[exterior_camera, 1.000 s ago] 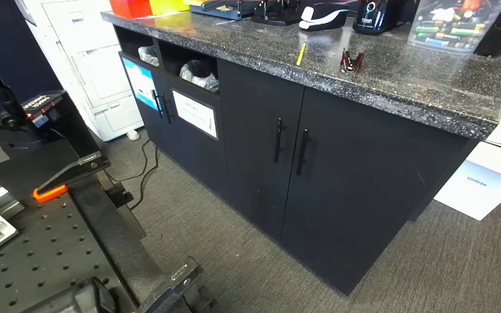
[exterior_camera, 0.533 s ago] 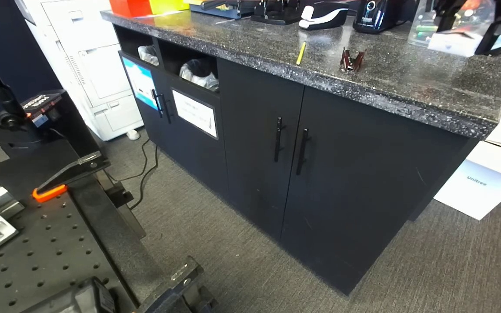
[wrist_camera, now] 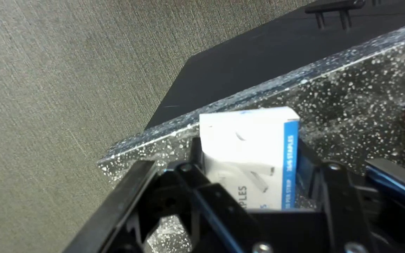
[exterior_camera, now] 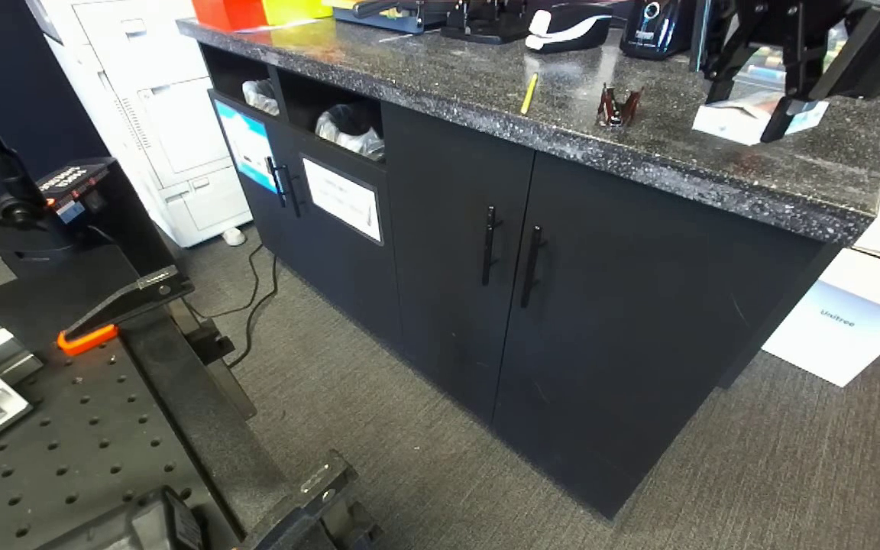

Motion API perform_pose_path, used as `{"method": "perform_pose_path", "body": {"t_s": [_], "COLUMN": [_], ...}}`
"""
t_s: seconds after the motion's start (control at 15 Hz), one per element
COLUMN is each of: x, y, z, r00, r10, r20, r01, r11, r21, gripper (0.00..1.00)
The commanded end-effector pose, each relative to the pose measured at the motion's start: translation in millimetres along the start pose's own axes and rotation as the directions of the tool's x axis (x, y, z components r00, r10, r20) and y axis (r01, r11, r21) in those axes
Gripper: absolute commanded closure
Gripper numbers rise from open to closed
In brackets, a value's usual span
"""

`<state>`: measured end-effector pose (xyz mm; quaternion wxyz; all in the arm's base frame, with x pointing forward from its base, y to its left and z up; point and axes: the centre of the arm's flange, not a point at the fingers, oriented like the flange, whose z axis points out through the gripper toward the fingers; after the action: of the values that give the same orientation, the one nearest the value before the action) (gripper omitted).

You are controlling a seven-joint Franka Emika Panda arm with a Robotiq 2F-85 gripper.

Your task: Move the white and blue box to the right side of the counter

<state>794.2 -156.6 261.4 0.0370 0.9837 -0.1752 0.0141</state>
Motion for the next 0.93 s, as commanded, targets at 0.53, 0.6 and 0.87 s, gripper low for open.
{"method": "perform_pose_path", "body": {"t_s": [0.53,0.6,0.87], "x": [77.1,78.3,79.3], "y": [-20.2,-19.9,-25.3], "z": [28.5,26.2,8.0], "r00": [0.994,0.993,0.994], "r10": [0.043,0.046,0.070], "r20": [-0.097,-0.106,-0.087], "r01": [-0.043,-0.045,-0.064], "r11": [0.999,0.999,0.995], "r21": [0.002,0.005,0.080], "gripper": [0.65,0.65,0.07]}}
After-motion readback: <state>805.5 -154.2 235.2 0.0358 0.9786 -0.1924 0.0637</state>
